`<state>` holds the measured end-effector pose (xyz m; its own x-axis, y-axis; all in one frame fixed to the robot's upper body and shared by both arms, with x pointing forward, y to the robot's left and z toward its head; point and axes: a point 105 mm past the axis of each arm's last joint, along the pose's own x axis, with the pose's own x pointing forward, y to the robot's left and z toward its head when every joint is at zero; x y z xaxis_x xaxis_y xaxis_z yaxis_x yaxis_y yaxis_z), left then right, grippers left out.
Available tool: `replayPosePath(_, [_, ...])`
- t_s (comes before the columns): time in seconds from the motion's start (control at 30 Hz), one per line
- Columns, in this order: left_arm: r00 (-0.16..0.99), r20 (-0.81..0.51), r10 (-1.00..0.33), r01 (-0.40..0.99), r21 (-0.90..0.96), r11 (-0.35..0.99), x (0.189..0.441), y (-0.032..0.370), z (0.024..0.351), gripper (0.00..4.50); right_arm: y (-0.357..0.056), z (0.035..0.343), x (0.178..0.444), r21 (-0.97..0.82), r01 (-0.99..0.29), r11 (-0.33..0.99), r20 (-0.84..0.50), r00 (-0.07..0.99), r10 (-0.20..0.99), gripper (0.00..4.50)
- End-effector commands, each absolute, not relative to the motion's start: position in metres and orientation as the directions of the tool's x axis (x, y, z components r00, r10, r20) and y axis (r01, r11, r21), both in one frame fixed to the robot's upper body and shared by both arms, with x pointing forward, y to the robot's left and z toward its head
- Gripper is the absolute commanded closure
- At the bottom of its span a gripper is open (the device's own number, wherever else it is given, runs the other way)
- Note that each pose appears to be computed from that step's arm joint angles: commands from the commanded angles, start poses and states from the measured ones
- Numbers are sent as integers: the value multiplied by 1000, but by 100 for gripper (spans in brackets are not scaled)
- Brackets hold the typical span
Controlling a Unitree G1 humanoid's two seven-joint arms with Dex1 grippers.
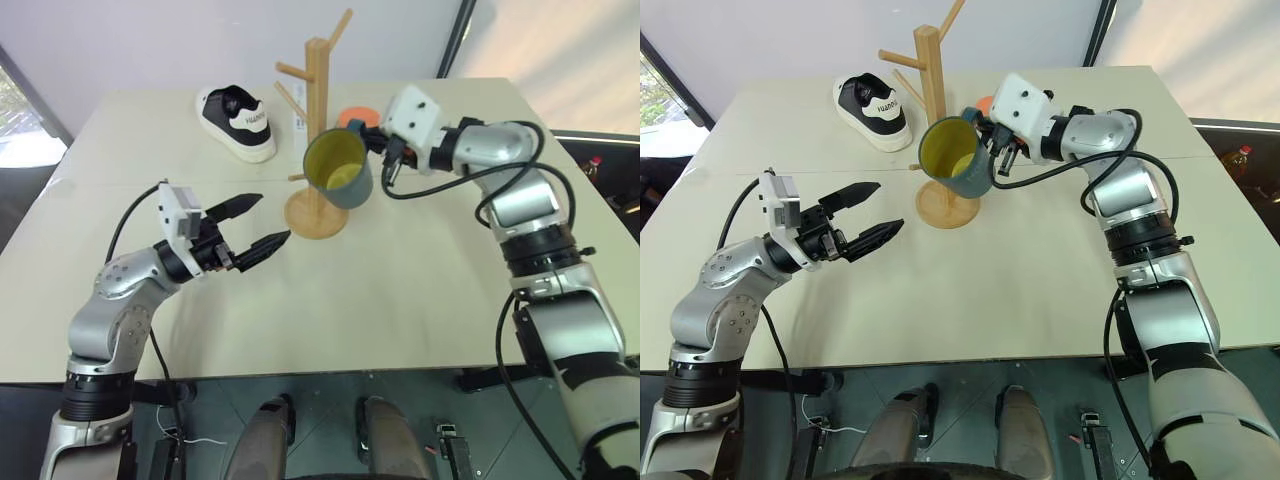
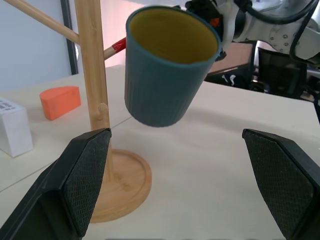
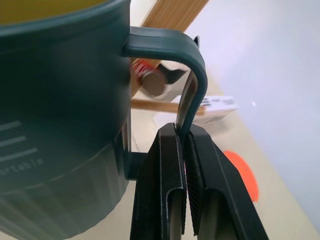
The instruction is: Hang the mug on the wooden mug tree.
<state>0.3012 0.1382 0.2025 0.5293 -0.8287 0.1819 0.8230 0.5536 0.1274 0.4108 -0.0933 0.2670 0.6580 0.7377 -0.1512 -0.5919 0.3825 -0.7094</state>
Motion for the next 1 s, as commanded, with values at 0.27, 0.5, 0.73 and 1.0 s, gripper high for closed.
replayPosePath(0.27, [524,212,-825,812,169,559,298,139,216,0,-87,295,414,-745,-522,416,-60,673,737,189])
replayPosePath(0.5, [659,206,-724,717,121,687,313,158,207,0,-142,311,408,-748,-394,534,50,769,637,90])
replayPosePath(0.73, [865,163,-475,475,38,879,333,203,170,0,-199,269,388,-482,-420,769,159,822,547,90])
replayPosePath(1.0, [967,74,-245,242,42,969,336,243,118,0,-196,178,360,-193,-524,830,128,825,550,90])
